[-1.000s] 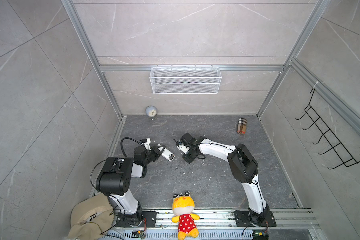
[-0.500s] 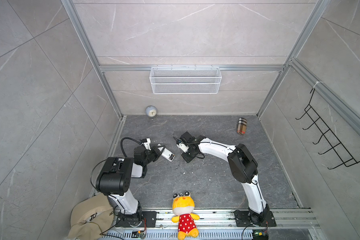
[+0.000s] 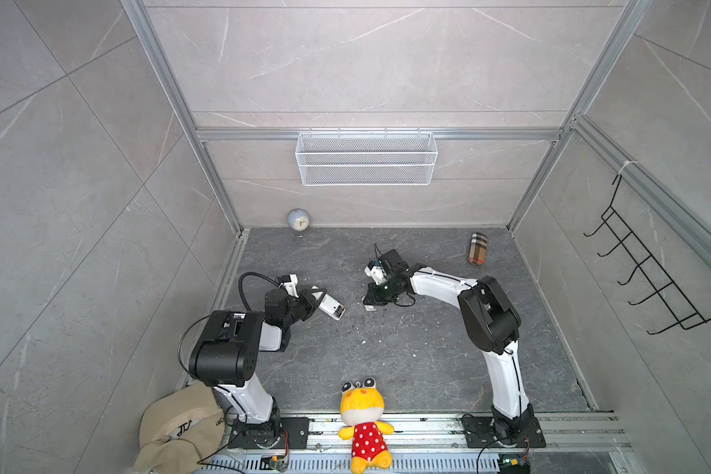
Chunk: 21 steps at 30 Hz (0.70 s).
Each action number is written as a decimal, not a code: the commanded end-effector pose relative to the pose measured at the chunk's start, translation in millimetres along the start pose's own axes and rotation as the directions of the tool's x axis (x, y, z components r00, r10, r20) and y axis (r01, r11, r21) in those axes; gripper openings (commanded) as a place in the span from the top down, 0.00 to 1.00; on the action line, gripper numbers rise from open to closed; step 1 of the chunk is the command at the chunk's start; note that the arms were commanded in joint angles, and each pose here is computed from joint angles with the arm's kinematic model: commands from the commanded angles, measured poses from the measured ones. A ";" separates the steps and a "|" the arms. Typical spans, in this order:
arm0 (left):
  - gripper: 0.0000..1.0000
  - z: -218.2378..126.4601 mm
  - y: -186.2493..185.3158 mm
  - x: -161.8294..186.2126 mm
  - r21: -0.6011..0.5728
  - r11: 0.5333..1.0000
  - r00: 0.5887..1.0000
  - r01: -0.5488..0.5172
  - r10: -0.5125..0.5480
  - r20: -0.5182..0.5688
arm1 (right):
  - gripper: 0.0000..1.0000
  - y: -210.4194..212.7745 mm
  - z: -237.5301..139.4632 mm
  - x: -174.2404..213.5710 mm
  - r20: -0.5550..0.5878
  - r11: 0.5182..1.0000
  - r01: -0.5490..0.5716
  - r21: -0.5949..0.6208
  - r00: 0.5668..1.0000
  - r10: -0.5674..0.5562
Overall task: Load the batteries into the remote control
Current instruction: 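Close the right gripper on the white cover and lift it off the table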
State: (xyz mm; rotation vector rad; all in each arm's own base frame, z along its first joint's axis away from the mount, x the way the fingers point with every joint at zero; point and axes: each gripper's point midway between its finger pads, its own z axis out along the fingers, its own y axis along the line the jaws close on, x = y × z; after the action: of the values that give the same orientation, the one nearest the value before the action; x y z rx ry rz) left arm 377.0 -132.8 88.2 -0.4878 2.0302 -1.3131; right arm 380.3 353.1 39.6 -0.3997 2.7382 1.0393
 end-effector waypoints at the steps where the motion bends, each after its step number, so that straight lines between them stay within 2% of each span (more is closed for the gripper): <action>1: 0.90 2.0 -7.1 -5.9 0.006 0.999 0.999 -0.036 0.036 -0.011 | 0.98 26.2 -4.4 -10.3 0.027 0.978 -0.068 -0.196 0.997 0.075; 9: 0.90 9.1 -8.7 -3.9 -0.045 0.999 1.000 -0.010 0.009 -0.023 | 1.00 25.6 -9.7 -13.9 0.064 0.946 -0.105 -0.307 0.989 0.131; 14: 0.90 24.2 -12.1 0.3 -0.098 0.995 0.998 -0.036 0.031 -0.053 | 1.00 25.2 -10.7 -20.9 0.078 0.909 -0.140 -0.392 0.980 0.185; 21: 0.90 41.3 -9.6 6.5 -0.159 0.986 0.995 -0.059 0.044 -0.093 | 1.00 8.5 -10.0 -23.4 0.102 0.879 -0.172 -0.445 0.965 0.240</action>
State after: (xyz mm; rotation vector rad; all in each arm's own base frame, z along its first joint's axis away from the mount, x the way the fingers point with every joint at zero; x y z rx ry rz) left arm 395.2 -168.1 85.2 -0.4775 2.1971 -1.2187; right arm 394.8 357.3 59.7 -0.0999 2.4867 1.5995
